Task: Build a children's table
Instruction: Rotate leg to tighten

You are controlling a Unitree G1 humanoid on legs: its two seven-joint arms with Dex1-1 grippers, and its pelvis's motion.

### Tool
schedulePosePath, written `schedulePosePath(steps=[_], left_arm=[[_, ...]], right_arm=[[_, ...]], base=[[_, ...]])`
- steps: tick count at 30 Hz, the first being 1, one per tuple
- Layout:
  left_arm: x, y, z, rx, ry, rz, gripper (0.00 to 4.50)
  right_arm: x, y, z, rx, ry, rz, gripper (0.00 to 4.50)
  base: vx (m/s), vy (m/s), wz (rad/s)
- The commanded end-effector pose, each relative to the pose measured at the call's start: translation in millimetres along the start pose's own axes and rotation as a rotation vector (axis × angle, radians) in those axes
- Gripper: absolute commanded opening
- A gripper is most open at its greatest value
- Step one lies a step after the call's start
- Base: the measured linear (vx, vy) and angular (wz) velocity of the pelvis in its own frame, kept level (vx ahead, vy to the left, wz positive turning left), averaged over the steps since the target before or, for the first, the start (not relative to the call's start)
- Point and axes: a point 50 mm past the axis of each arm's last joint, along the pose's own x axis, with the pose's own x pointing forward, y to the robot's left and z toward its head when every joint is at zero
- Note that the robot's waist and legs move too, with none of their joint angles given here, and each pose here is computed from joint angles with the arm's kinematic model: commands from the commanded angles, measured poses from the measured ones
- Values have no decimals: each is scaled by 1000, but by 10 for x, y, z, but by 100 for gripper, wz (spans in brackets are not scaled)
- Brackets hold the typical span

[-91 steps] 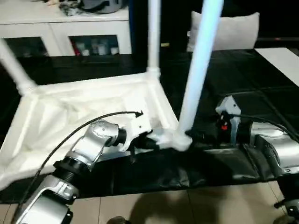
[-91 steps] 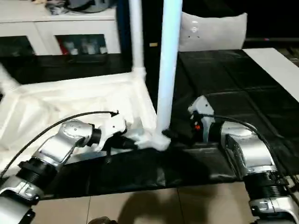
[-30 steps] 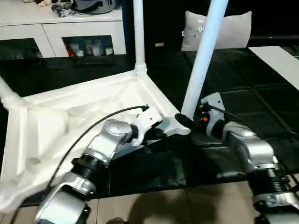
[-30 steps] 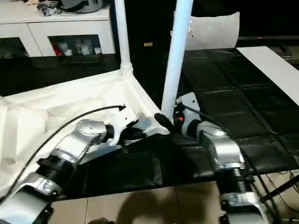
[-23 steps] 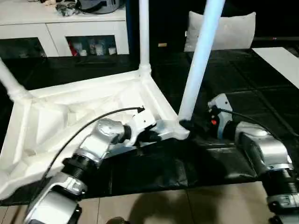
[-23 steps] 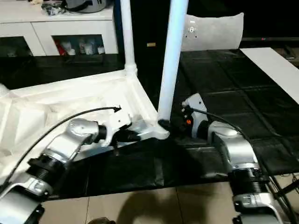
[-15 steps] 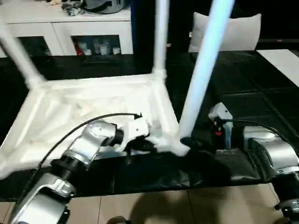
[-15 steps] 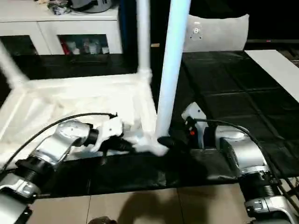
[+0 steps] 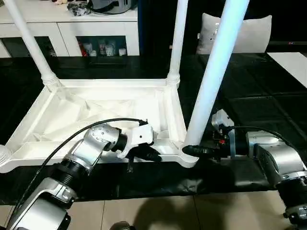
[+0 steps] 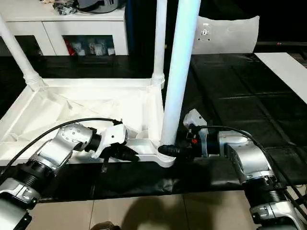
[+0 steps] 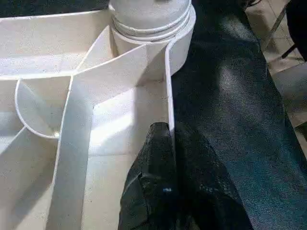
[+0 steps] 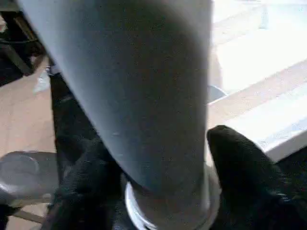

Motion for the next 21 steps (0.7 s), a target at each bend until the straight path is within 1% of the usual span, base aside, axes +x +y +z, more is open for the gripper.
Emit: schedulePosePath(steps=[1, 3, 7, 11, 13, 14, 15, 16, 17, 18, 19, 20, 21], left_arm=[[50, -25, 92, 51, -14, -60, 0], [49, -26, 88, 47, -16, -55, 0], [57, -30, 87, 38, -25, -50, 0], [74, -23, 107, 18, -54, -34, 0], [99, -7, 142, -19, -80, -7, 0], [129, 36, 161, -60, -83, 53, 0], [143, 58, 166, -78, -81, 83, 0], [183, 114, 185, -122, -85, 160, 0], [183, 114, 185, -122, -85, 160, 0], [220, 152, 209, -160, -97, 214, 0], [238, 168, 220, -177, -103, 237, 0], [271, 197, 246, -207, -114, 282, 0], [333, 237, 288, -263, -122, 346, 0]], right_arm=[[-11, 11, 4, 24, -28, 6, 258], [1, 30, -15, 30, -26, 13, 237], [11, 63, -42, 43, -22, 27, 213], [13, 72, -53, 58, -30, 21, 210], [35, 58, -64, 80, -40, -28, 207], [84, 17, -65, 94, -54, -120, 207], [105, -3, -65, 98, -59, -160, 207], [156, -56, -66, 108, -67, -260, 207], [156, -56, -66, 108, -67, -260, 206], [200, -103, -71, 126, -68, -342, 205], [219, -124, -73, 135, -67, -380, 204], [267, -173, -82, 187, -68, -466, 204], [322, -228, -89, 234, -59, -572, 203]], base=[[0, 0, 0], [0, 0, 0], [0, 0, 0], [0, 0, 0], [0, 0, 0], [0, 0, 0], [0, 0, 0], [0, 0, 0], [0, 0, 0], [0, 0, 0], [0, 0, 0], [0, 0, 0], [0, 0, 0]])
